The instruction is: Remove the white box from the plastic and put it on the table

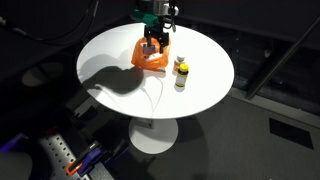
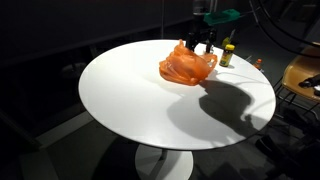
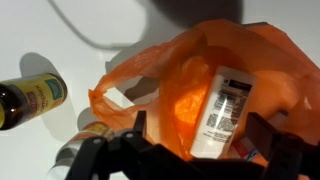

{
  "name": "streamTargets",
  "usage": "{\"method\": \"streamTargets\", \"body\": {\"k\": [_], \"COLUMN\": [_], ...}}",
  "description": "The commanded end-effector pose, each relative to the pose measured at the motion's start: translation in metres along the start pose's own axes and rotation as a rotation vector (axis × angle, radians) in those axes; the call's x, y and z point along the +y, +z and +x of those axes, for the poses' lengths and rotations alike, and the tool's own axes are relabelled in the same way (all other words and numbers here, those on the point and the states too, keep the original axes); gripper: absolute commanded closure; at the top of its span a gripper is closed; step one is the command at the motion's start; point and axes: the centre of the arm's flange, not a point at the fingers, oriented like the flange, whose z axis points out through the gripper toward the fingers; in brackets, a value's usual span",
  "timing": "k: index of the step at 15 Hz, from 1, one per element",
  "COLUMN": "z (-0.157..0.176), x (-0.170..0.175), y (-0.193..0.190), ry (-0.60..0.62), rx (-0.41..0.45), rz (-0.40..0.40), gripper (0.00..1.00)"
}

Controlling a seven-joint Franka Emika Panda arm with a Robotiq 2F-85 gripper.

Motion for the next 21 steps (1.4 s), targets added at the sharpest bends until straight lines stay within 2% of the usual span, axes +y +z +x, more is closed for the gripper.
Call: {"method": "streamTargets", "body": {"k": [1, 7, 15, 16, 17, 21], "z": [0.023, 0.030, 0.036, 0.036, 0.037, 0.033], "x": [-0.018, -0.039, -0.046, -0.045, -0.044, -0.043], "y": [0.012, 0.037, 0.057, 0.059, 0.060, 0.051], "ry": [0.001, -0.010, -0.008, -0.004, 0.003, 0.020], "rx": [-0.015, -0.034, -0.028, -0.030, -0.030, -0.020], "rz": [-0.025, -0.031, -0.012, -0.012, -0.013, -0.010], "gripper": [0.00, 0.00, 0.01, 0.08, 0.23, 0.56]}}
